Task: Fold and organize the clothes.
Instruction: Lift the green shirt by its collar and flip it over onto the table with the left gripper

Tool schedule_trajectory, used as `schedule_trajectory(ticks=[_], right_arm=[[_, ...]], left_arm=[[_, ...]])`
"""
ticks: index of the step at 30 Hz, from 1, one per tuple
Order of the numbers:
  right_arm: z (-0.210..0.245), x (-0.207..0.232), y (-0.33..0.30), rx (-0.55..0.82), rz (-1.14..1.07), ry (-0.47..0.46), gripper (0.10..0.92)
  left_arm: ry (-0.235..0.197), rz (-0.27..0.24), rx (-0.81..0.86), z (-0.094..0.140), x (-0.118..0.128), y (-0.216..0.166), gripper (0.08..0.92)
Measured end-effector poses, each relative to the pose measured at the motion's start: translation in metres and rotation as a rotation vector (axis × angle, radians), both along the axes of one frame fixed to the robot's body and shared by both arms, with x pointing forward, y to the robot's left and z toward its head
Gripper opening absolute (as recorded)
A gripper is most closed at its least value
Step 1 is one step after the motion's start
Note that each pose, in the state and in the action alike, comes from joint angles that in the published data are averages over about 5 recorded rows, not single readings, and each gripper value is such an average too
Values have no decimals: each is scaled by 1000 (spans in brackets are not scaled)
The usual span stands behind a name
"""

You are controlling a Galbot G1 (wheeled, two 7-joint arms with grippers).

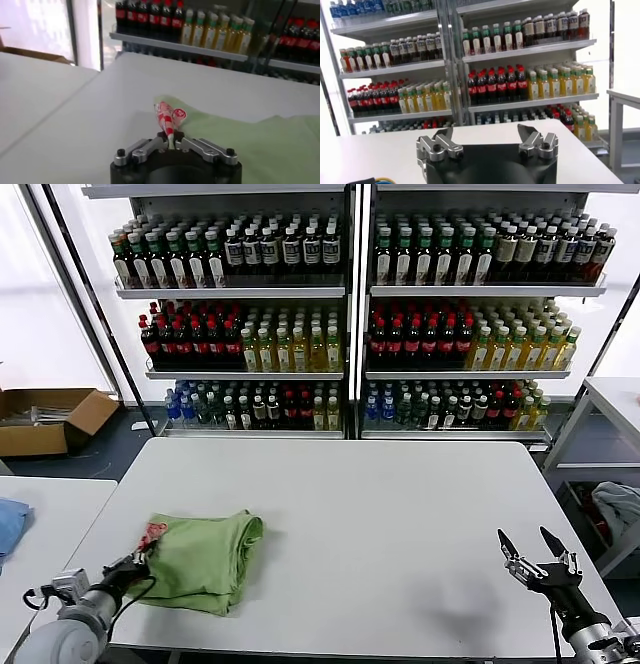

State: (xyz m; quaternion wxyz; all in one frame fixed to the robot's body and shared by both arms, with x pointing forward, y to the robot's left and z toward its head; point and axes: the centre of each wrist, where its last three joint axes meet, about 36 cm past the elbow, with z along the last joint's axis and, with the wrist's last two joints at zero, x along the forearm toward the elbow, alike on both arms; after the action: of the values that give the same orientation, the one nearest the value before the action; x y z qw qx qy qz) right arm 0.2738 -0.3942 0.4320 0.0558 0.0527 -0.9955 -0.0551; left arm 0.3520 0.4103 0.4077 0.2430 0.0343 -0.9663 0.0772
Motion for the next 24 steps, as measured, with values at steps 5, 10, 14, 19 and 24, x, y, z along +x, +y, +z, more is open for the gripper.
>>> schedule_trajectory(ticks=[5, 10, 14, 19, 24], right_arm=[[-1, 2, 1, 4, 5, 1, 823], [-3, 3, 1, 9, 4, -3, 823], [-4, 3, 1, 13, 0, -6, 823], [-3, 1, 0, 18, -10, -12, 823], [-2, 1, -1, 19, -19, -16, 823]], left_arm=[[-32, 68, 41, 22, 0, 43, 114], [-70, 146, 103, 54, 1, 90, 114], [-99, 186, 147, 79, 3, 113, 114], [-135, 201, 171, 99, 4, 115, 114], [-165, 194, 164, 108, 3, 98, 114]])
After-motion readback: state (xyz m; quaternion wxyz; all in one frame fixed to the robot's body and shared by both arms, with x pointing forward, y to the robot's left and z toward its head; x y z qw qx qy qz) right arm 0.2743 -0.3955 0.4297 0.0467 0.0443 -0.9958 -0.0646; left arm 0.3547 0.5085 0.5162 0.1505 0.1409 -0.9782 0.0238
